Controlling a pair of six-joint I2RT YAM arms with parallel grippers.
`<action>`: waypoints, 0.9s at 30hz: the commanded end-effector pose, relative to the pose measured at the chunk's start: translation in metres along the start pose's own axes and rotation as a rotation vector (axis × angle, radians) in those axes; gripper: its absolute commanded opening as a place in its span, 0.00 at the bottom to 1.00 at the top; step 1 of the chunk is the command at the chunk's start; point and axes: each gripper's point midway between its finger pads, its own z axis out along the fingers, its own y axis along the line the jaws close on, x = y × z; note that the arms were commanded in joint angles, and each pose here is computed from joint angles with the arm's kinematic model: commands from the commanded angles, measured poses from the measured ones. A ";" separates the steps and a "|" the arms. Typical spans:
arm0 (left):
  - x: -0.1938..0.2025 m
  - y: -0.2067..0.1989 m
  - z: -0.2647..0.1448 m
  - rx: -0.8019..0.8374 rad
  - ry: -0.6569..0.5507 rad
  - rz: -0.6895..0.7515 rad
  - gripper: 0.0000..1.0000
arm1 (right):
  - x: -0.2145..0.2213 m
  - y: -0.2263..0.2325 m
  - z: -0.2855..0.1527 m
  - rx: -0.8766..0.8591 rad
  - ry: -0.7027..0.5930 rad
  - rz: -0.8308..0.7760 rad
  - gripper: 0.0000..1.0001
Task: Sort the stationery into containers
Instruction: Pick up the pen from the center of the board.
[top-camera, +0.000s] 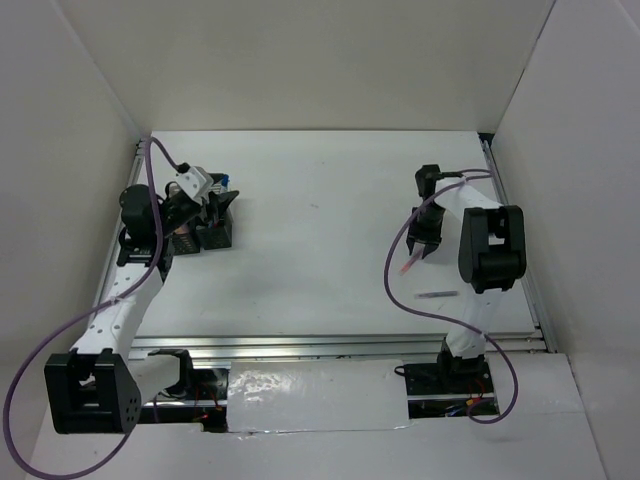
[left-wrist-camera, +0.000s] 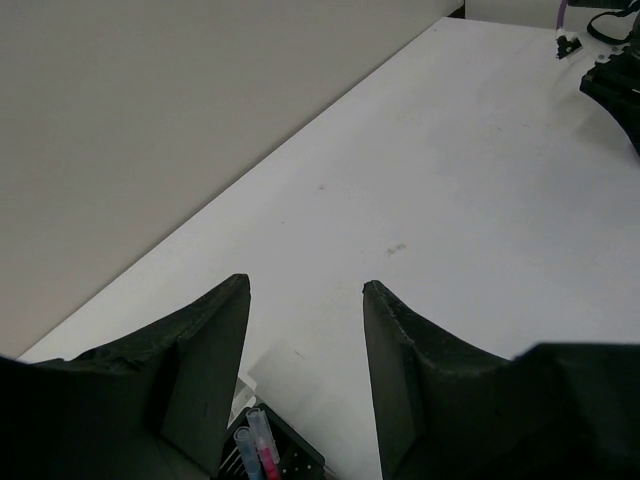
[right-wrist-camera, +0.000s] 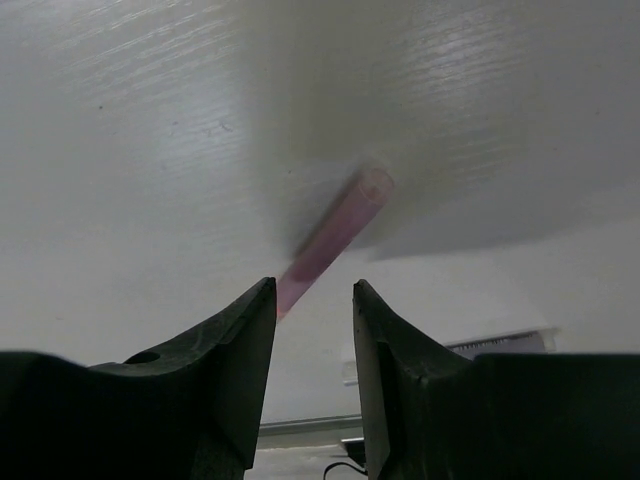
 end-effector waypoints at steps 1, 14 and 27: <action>-0.012 -0.006 -0.001 0.015 -0.031 0.084 0.62 | -0.012 0.000 0.007 0.019 -0.019 0.030 0.43; -0.009 -0.012 -0.005 0.010 -0.030 0.120 0.64 | -0.023 0.022 0.023 -0.055 0.039 0.049 0.30; -0.030 -0.070 -0.011 0.332 -0.112 0.420 0.65 | -0.040 0.137 -0.047 -0.571 0.062 -0.164 0.00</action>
